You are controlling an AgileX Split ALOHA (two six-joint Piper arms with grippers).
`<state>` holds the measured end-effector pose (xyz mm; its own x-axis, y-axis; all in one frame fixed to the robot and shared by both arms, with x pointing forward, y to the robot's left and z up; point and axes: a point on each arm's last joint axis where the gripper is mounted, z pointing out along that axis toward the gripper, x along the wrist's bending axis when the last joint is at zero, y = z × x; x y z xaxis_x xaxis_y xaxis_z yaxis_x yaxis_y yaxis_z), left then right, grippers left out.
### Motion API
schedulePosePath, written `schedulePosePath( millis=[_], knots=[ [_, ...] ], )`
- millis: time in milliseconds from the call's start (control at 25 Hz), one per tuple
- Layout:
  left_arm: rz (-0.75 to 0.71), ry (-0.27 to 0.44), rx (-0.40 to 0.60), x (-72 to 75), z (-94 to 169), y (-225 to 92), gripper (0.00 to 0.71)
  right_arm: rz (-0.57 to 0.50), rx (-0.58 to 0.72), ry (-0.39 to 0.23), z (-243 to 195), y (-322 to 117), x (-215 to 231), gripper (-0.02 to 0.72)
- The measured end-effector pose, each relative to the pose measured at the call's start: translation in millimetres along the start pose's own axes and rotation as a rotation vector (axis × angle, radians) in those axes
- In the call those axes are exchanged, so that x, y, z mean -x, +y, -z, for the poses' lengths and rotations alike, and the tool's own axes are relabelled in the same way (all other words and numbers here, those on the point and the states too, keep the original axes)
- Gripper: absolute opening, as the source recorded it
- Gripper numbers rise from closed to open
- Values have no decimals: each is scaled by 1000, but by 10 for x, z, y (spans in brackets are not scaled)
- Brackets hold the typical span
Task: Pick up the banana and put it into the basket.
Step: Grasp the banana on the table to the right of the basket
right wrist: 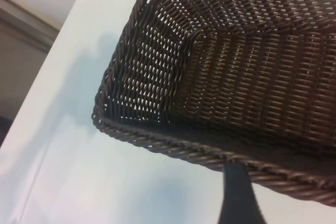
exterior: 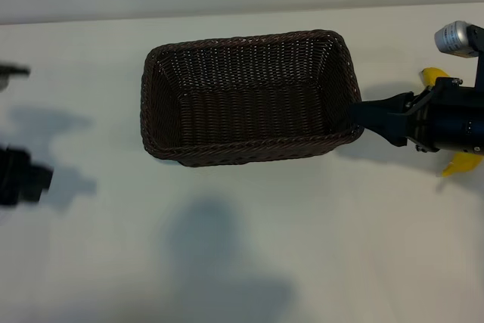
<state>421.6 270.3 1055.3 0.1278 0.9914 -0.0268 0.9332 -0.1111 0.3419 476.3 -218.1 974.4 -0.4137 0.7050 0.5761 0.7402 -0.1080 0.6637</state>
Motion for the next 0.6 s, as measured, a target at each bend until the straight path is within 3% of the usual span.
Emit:
schedulePosePath(
  millis=[280, 600],
  knots=[
    [10, -6, 149, -27, 140, -687, 574, 3, 0, 0, 0, 0, 0, 444],
    [7, -16, 370, -43, 350, -1145, 574, 3, 0, 0, 0, 0, 0, 444]
  ],
)
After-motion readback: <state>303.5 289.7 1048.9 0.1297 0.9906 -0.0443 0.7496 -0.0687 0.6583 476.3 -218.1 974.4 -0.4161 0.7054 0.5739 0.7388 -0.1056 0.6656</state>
